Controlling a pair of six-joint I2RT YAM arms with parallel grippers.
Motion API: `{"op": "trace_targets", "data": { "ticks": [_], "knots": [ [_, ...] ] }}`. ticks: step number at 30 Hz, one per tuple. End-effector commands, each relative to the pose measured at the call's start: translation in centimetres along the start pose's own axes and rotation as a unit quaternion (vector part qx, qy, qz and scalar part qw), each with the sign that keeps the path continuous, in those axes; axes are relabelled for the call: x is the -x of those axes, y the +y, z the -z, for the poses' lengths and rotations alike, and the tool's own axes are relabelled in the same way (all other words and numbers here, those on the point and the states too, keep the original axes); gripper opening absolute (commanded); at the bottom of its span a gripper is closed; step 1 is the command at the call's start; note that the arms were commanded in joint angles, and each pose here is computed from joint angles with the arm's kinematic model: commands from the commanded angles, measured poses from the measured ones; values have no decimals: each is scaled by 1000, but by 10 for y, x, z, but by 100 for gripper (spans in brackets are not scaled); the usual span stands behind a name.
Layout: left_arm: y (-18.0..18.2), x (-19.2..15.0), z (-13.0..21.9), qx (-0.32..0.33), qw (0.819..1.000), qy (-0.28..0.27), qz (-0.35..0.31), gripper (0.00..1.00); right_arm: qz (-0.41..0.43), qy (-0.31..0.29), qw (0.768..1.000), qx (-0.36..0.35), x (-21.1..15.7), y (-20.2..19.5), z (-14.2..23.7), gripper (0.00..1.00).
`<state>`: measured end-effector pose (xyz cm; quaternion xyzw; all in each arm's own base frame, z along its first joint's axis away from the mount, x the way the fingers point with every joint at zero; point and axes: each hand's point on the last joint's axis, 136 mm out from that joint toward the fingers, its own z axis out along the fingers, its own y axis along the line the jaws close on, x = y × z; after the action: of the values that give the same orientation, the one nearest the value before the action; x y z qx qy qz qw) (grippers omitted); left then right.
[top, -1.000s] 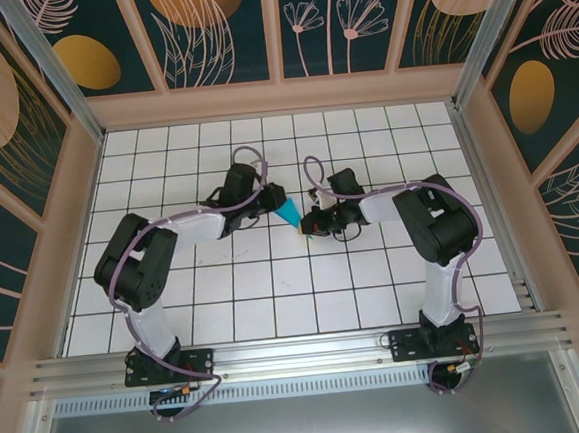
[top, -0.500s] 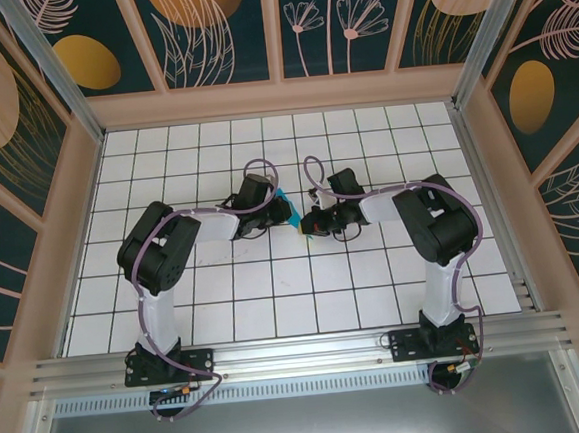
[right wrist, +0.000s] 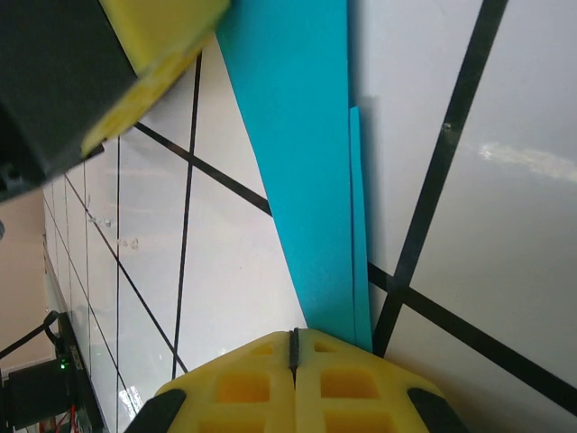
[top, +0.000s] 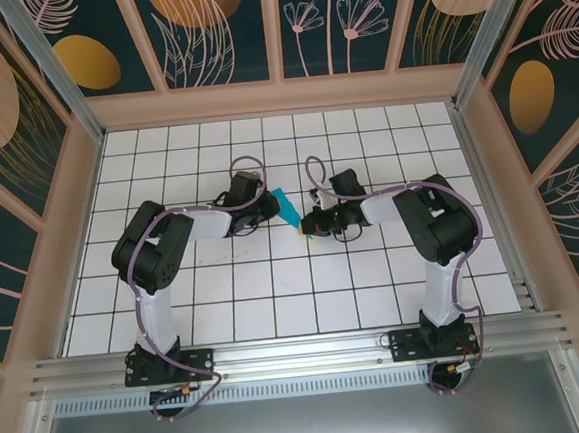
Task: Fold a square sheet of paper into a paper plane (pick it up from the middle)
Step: Fold the wing for the fifth time at the center of the table.
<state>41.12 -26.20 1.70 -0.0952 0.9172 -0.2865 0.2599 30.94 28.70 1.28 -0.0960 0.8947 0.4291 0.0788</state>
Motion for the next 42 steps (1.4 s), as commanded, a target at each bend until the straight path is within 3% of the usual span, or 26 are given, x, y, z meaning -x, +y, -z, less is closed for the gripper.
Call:
{"op": "trace_targets", "data": {
  "ticks": [1, 15, 20, 25, 31, 42],
  "knots": [
    [47, 16, 6, 69, 997, -28, 21, 16, -120, 98, 976, -155, -87, -96, -7, 3],
    [66, 49, 8, 107, 993, -54, 15, 17, -124, 97, 975, -156, -91, -98, -5, 3],
    [23, 58, 27, 22, 998, -56, -10, 15, -123, 97, 975, -156, -90, -97, -5, 3],
    [-18, 36, 46, -62, 996, -51, -26, 13, -123, 97, 975, -157, -92, -98, -4, 3],
    [-63, 12, 30, -118, 991, -17, -59, 13, -123, 98, 975, -157, -93, -99, -5, 3],
    [-32, 3, -11, -40, 998, 9, -46, 12, -103, 75, 983, -130, -71, -79, -2, 4]
  ]
}}
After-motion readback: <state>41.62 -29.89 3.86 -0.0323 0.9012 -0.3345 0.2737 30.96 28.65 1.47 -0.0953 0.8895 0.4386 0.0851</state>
